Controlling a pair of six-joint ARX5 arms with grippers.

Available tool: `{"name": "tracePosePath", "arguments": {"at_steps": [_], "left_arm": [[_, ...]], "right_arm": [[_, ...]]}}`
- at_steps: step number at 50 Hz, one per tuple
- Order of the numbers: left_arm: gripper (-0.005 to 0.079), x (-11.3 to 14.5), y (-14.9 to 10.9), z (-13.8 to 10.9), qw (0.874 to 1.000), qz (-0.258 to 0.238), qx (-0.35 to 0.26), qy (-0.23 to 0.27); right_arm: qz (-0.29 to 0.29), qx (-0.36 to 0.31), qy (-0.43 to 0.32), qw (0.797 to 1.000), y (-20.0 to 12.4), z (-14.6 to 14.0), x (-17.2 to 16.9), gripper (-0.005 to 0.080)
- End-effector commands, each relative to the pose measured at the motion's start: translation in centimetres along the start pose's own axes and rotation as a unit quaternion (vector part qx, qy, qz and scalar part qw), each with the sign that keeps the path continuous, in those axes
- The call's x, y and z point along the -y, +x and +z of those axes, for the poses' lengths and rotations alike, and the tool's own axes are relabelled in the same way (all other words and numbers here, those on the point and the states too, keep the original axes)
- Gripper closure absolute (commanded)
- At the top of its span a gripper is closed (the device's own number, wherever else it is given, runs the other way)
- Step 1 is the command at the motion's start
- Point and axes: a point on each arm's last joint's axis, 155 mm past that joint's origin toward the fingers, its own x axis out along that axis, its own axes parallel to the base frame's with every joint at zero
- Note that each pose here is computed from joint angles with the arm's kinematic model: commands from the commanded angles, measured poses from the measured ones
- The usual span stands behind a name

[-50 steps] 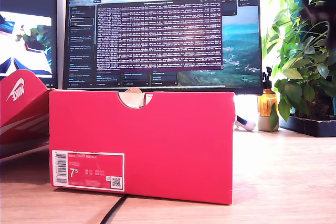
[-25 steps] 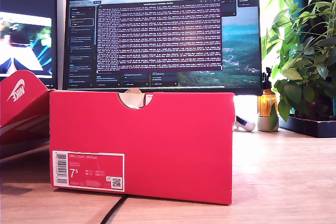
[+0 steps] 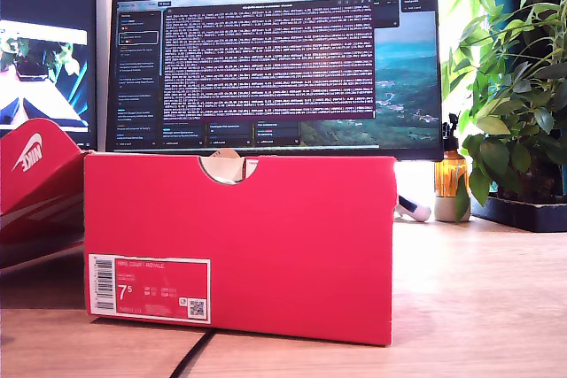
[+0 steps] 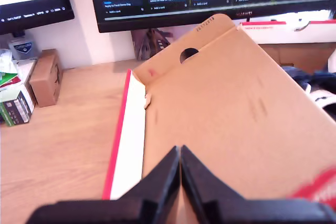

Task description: Pack the blue shoes by picking the first shoe and placing it inside the red shoebox, left side, then picking and rotating the second shoe and placing it in the shoebox

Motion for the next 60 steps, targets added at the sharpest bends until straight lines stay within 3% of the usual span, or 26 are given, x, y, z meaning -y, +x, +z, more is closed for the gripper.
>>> {"name": "tracePosePath", "arguments": {"at_steps": [1, 15, 24, 54, 60], "left_arm": [[0.0761, 0.0, -0.1, -2.3, 1.000, 0.000, -0.016, -0.004], [0.0761, 0.0, -0.7, -4.4, 1.000, 0.005, -0.021, -0.010], [0.0761, -0.3, -1.2, -3.8, 1.000, 0.016, -0.006, -0.018], [0.0761, -1.7, -2.5, -1.5, 0.997, 0.059, 0.048, -0.012], [0.0761, -2.0, -2.5, -2.0, 0.997, 0.067, 0.039, -0.014]], "right_arm": [[0.003, -0.006, -0.001, 1.000, -0.1, -1.4, -0.1, 0.0757], [0.014, 0.005, -0.006, 1.000, -0.9, -2.9, -0.5, 0.0757], [0.030, 0.009, -0.027, 0.999, -1.5, -3.2, -1.0, 0.0757], [0.049, 0.157, -0.022, 0.986, -4.5, 3.4, -1.4, 0.0757], [0.055, 0.140, 0.009, 0.989, -4.3, 2.7, -1.5, 0.0757]]}}
